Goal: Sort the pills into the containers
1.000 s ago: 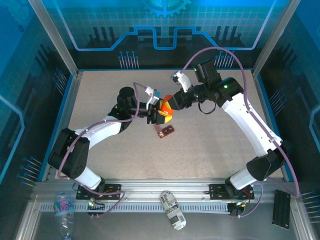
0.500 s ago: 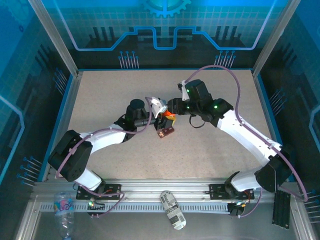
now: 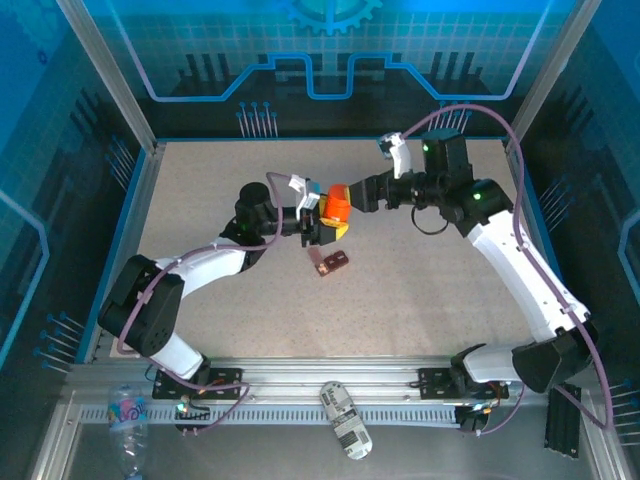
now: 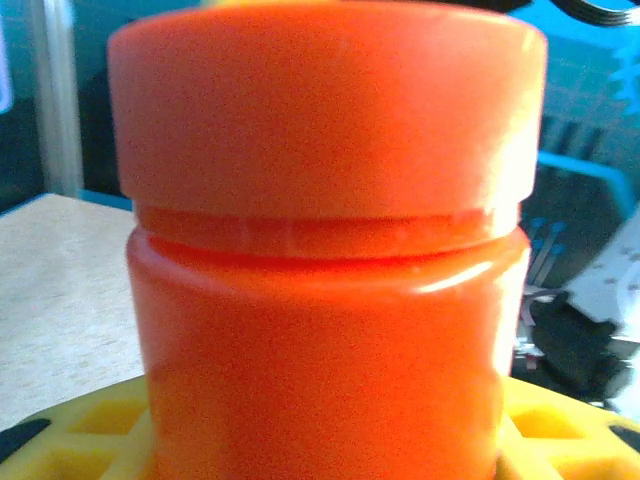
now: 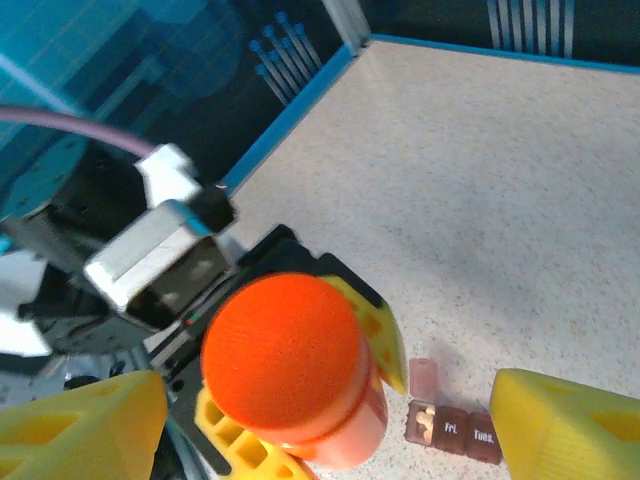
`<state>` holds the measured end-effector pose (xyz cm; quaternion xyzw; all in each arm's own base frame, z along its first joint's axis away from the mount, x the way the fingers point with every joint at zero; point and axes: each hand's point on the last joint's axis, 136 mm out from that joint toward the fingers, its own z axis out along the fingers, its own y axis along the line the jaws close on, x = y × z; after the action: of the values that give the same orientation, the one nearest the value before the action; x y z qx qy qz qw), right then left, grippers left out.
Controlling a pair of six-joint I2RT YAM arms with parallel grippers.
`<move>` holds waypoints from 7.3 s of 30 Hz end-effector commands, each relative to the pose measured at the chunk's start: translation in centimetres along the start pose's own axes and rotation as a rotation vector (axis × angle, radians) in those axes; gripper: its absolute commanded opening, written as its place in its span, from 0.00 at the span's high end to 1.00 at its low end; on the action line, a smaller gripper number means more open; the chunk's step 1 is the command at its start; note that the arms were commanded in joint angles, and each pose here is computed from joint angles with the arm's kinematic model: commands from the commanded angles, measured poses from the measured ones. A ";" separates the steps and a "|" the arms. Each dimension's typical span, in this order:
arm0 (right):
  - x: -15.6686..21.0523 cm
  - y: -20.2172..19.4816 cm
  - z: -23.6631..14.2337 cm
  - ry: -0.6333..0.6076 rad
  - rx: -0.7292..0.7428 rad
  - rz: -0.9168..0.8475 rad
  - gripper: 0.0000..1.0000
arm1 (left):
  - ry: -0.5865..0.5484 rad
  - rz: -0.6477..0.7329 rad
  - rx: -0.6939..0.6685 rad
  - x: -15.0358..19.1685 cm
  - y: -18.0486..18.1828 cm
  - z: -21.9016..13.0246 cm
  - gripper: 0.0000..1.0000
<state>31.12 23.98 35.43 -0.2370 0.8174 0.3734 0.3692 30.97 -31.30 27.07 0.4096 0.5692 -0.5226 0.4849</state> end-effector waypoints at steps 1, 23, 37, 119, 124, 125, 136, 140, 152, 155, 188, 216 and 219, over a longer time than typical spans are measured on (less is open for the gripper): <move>2.0 1.6 0.6 0.153 -0.080 -0.072 0.15 | 0.005 -0.010 0.180 -1.3 -2.7 0.2 1.00; 3.5 2.1 2.7 0.281 -0.039 -0.111 0.61 | 0.017 0.005 0.179 -1.7 -2.8 0.0 1.00; 4.5 0.3 5.9 0.079 0.179 0.152 0.61 | -0.013 0.171 -0.149 -1.8 0.3 -0.2 1.00; 9.1 -19.4 1.4 -0.523 0.712 0.093 0.71 | 0.007 -0.071 -0.552 -1.6 4.6 -6.3 0.01; 10.3 -22.0 1.7 -0.538 0.816 0.113 0.71 | -0.028 -0.030 -0.574 -2.6 4.3 -6.9 0.01; 10.7 -22.5 1.7 -0.537 0.839 0.119 0.71 | -0.028 -0.026 -0.577 -2.7 4.2 -6.9 0.01; 14.6 -25.1 4.0 -0.445 0.899 0.178 0.56 | -0.050 -0.061 -0.587 -3.0 4.4 -7.0 0.01; 15.8 -25.6 4.6 -0.407 0.906 0.204 0.43 | -0.072 -0.044 -0.581 -3.3 4.1 -7.2 0.01; 10.2 -21.6 3.6 -0.393 0.725 0.158 0.19 | -0.073 -0.034 -0.603 -3.9 3.5 -7.9 0.01; 7.5 -19.4 1.9 -0.410 0.675 0.129 0.17 | -0.121 -0.078 -0.662 -4.0 4.3 -8.7 0.01; 19.3 -12.7 15.2 0.469 0.334 0.158 0.23 | 0.258 -0.443 -0.879 6.2 11.8 -11.2 1.00; 24.0 -16.0 16.3 0.591 0.413 0.189 0.25 | 0.604 -0.852 -0.828 16.3 13.4 -9.6 1.00; 24.3 -16.1 16.3 0.599 0.417 0.189 0.25 | 0.614 -0.862 -0.826 16.8 13.4 -9.6 1.00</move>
<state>33.77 25.03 2.89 -0.1781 0.9625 0.1609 0.1265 39.40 -20.54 7.62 0.0646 0.9473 -0.2565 0.1805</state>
